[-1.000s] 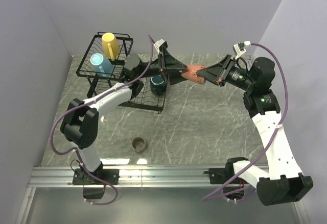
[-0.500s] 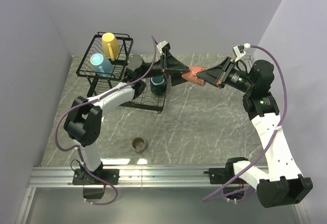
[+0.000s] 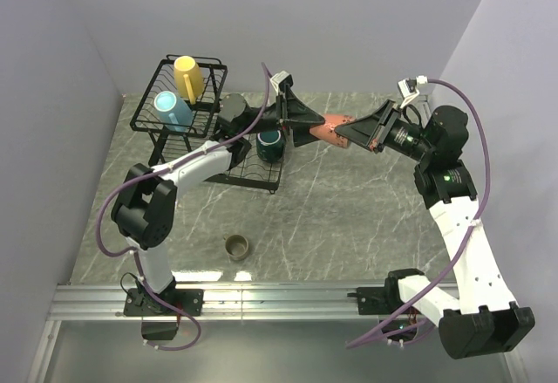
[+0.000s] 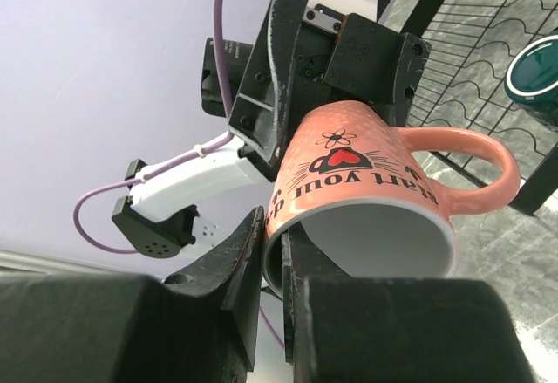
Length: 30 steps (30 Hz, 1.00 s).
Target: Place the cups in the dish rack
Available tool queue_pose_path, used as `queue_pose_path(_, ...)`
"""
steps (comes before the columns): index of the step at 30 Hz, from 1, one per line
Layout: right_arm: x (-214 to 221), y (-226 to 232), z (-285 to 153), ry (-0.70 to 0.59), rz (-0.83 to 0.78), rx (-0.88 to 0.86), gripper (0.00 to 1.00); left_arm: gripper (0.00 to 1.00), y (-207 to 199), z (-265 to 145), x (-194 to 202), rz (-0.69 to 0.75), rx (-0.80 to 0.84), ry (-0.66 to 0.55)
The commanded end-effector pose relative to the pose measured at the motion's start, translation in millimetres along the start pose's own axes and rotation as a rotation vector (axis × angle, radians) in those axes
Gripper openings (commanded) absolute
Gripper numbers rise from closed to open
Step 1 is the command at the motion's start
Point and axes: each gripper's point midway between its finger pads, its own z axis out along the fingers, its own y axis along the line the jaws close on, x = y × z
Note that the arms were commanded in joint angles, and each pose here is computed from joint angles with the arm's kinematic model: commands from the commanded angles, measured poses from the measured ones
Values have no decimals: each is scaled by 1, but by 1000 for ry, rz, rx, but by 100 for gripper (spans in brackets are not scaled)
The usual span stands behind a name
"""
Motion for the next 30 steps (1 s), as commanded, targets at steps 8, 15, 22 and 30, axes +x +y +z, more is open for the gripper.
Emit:
queue_pose_path(8, 22, 4, -5, 52, -28, -37, 0, 24, -42, 10, 4, 101, 118, 0)
queue_pose_path(15, 28, -6, -7, 55, -20, -1, 20, 0, -38, 8, 7, 103, 99, -1)
queue_pose_path(22, 29, -16, -10, 42, -21, 59, 58, 0, -36, 6, 9, 127, 65, -11)
queue_pose_path(30, 32, -22, -16, 32, -41, 112, 60, 0, -23, 3, 2, 159, -35, -35)
